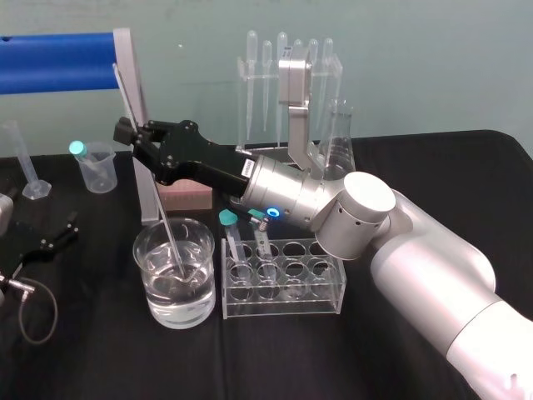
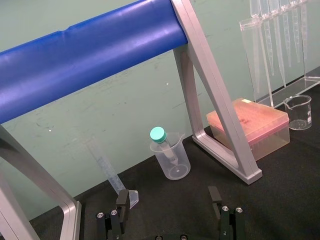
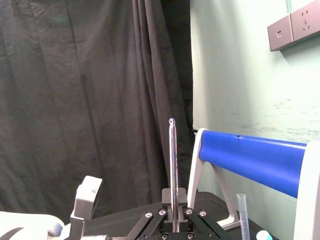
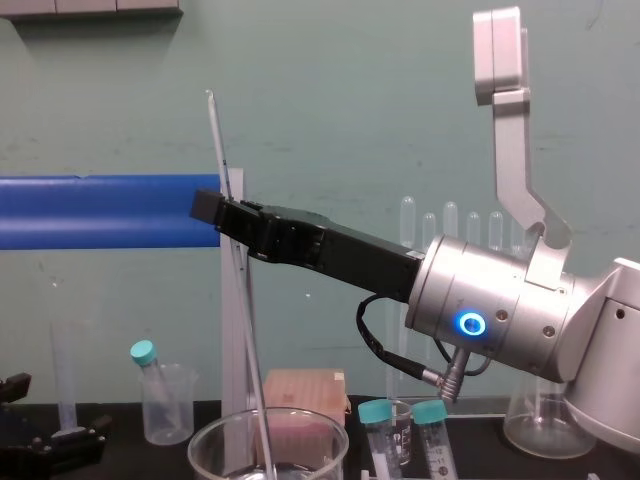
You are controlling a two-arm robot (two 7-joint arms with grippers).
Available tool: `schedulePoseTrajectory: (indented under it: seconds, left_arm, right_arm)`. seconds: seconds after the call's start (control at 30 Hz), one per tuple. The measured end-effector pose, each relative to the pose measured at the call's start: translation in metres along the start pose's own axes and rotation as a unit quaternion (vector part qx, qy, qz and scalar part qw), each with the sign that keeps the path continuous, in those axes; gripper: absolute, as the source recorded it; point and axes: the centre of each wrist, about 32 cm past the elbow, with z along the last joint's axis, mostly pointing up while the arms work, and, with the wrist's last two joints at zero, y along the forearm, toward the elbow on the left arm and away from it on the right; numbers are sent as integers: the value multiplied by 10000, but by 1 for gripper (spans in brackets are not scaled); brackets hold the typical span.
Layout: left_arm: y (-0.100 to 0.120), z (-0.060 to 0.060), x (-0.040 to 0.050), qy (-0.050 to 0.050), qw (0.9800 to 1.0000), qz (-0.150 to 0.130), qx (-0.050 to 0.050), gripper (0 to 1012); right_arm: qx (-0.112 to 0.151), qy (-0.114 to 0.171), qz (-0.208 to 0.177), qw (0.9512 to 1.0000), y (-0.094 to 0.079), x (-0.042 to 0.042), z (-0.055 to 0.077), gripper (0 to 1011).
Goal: Hold the thermometer with one hand and immerse one end into the beaker, then reinsert it into the test tube rack.
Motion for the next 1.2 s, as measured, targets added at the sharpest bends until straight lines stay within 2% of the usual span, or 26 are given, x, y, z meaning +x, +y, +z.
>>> schedulePoseTrajectory:
  seconds: [1.2]
  left_arm:
    - [0,0,0,0,10000,0,0,1008]
  right_arm:
    - [0,0,-2,10000,0,0,0,53]
